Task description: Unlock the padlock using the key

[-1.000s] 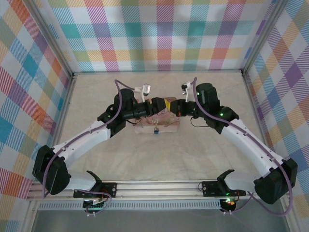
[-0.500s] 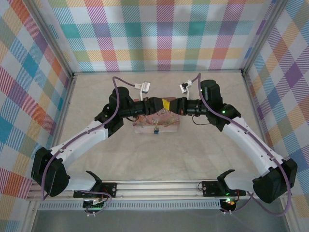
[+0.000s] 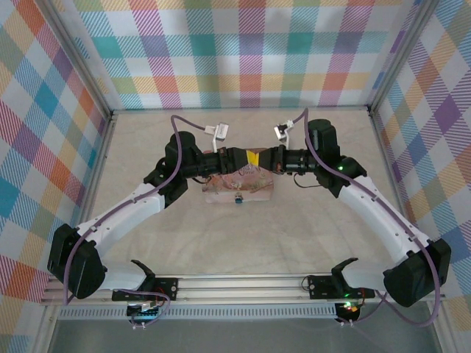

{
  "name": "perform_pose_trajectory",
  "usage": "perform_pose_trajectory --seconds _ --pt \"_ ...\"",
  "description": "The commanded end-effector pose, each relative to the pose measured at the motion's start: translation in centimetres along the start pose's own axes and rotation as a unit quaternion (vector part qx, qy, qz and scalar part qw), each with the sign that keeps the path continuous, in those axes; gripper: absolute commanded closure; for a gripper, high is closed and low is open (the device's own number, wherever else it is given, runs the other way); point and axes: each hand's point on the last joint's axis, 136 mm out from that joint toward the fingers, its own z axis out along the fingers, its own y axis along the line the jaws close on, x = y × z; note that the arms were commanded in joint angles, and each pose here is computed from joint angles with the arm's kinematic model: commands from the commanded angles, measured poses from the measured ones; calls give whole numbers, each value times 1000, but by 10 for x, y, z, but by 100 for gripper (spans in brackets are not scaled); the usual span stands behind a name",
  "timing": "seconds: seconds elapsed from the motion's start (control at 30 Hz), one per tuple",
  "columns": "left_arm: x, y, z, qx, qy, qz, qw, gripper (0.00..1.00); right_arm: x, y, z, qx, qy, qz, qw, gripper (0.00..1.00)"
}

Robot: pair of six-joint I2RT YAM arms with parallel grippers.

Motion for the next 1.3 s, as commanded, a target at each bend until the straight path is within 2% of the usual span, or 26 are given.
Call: perform_pose_trajectory --seconds 0.0,0.07,0.13,0.3,0.5,0.63,0.77,1.2,1.27 --pt "8 -24 2 39 28 23 999 72 -7 8 4 -24 -9 -14 1000 100" --pt "9 -22 2 36 30 21 999 72 -7 8 5 -28 -8 -12 999 100" --pt "10 -23 4 39 33 20 998 66 -8 9 5 -33 -8 -10 999 100" --pt "20 -35 8 63 53 32 996 67 -14 9 1 -41 -19 0 999 100" --pt "26 -36 8 63 61 33 996 71 -21 8 -7 -51 -32 11 998 100" --pt "26 -27 7 39 55 31 997 57 -22 10 -10 -60 -35 15 997 100" --pt "24 -27 8 39 49 33 997 54 -24 11 -15 -60 -40 17 997 100" --pt "23 -28 10 44 50 38 997 65 -29 12 -23 -71 -48 25 996 100" --pt "21 -29 10 43 47 42 997 70 -29 12 -24 -71 -47 26 996 100"
